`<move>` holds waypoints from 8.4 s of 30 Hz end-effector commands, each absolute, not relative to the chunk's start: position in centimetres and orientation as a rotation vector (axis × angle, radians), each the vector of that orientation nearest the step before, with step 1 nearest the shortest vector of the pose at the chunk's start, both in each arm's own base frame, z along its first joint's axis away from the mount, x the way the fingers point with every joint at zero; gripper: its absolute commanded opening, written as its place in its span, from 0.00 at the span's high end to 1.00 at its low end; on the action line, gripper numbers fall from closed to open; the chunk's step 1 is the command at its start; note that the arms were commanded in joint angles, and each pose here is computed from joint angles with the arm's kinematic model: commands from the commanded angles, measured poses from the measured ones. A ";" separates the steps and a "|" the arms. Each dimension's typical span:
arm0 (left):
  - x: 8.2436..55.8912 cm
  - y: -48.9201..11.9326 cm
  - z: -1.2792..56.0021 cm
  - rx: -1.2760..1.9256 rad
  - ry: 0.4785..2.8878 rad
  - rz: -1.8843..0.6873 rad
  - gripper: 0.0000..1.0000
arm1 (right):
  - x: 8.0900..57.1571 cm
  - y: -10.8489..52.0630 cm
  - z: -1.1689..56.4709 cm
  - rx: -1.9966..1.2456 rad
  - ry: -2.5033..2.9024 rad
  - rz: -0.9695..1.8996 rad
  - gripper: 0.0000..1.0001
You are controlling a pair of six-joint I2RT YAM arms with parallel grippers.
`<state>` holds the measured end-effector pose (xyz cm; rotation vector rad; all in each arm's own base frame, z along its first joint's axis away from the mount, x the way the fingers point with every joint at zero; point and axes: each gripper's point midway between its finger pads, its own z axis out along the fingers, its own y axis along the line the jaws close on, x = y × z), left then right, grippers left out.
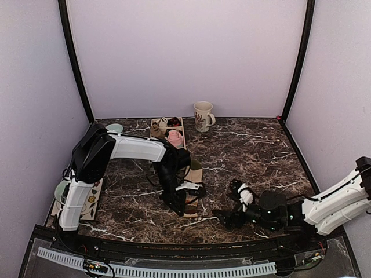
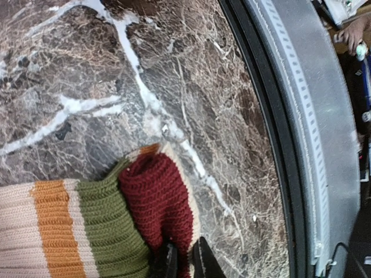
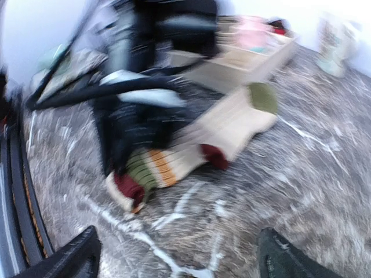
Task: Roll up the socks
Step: Pick up the sock from the center of the board.
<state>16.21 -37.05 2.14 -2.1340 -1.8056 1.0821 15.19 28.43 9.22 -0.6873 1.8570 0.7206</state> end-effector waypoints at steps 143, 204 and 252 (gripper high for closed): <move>13.0 -29.4 -1.8 -1.867 -1.670 1.003 0.88 | 27.3 42.0 7.0 -0.692 2.143 1.246 1.00; 15.4 -31.8 -1.5 -1.741 -1.793 1.172 0.86 | 11.1 35.4 12.1 -1.331 1.486 0.639 0.28; 15.2 -31.0 -1.5 -1.713 -1.774 1.171 0.87 | 10.7 43.1 -1.2 -1.651 1.634 0.685 0.64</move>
